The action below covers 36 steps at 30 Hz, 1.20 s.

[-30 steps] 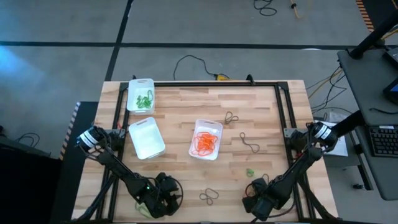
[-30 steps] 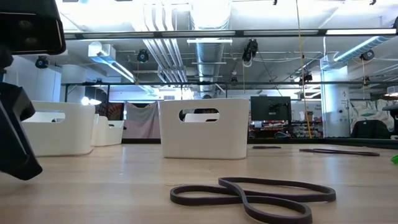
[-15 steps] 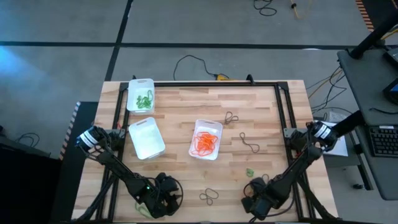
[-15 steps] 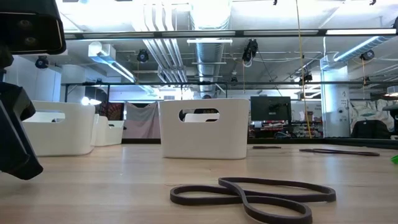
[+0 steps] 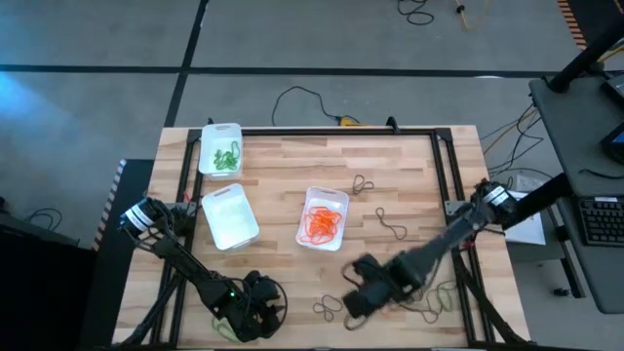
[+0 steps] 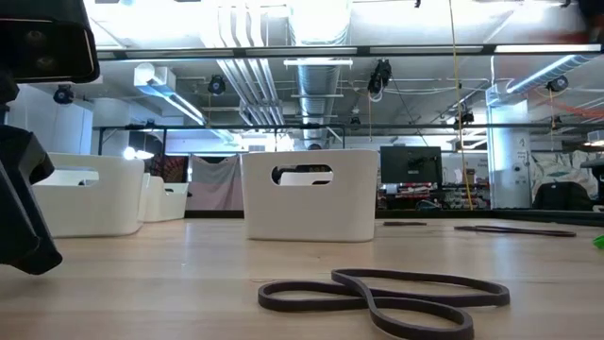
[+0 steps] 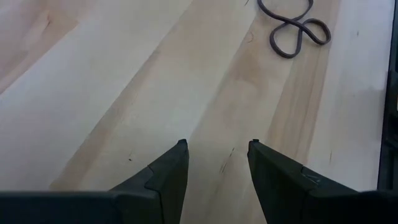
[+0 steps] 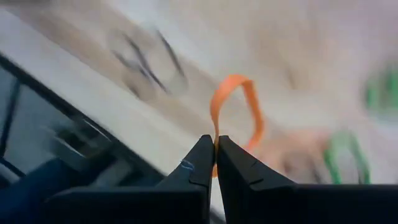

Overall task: Sort rubber bands into baskets
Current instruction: Put the orange rubber band into the bottom right white bin

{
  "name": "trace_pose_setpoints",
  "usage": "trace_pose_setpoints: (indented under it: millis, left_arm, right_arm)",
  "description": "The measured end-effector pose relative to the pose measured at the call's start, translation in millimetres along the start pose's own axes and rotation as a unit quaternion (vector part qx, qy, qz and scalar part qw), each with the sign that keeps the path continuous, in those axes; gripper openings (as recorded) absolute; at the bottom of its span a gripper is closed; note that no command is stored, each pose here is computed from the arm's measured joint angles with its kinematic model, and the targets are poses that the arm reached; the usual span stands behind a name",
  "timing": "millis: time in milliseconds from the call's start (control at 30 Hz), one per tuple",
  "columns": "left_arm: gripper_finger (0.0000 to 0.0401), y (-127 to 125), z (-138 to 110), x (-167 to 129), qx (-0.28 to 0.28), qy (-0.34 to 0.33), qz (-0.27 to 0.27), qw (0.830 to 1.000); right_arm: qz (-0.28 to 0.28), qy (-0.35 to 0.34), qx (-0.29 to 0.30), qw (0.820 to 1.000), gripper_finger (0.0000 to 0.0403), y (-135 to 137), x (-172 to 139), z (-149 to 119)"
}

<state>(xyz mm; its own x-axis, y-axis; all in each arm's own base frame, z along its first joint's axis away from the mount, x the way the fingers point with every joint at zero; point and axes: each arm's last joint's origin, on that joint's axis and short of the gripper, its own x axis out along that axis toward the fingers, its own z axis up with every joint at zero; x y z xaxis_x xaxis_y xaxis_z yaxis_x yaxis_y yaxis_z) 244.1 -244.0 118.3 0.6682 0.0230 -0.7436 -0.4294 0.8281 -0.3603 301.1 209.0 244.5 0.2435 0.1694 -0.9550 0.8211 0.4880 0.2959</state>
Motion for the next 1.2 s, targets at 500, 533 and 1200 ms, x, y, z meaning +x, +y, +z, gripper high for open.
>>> trace_pose_setpoints:
  millis: [500,533,1200]
  left_arm:
    - [0.0153,0,-8,-4,-0.024,0.013,0.003,1.0]
    - [0.0153,0,-8,-4,-0.027,0.013,0.003,1.0]
    - [0.0153,1,-12,-7,-0.054,0.016,0.011,0.998]
  right_arm:
    - [0.011,-0.212,-0.127,0.969,0.0011,14,-40,165]
    - [0.014,-0.207,-0.117,0.971,0.0011,14,-34,175]
    - [-0.066,-0.102,-0.124,0.985,0.0032,4,47,207]
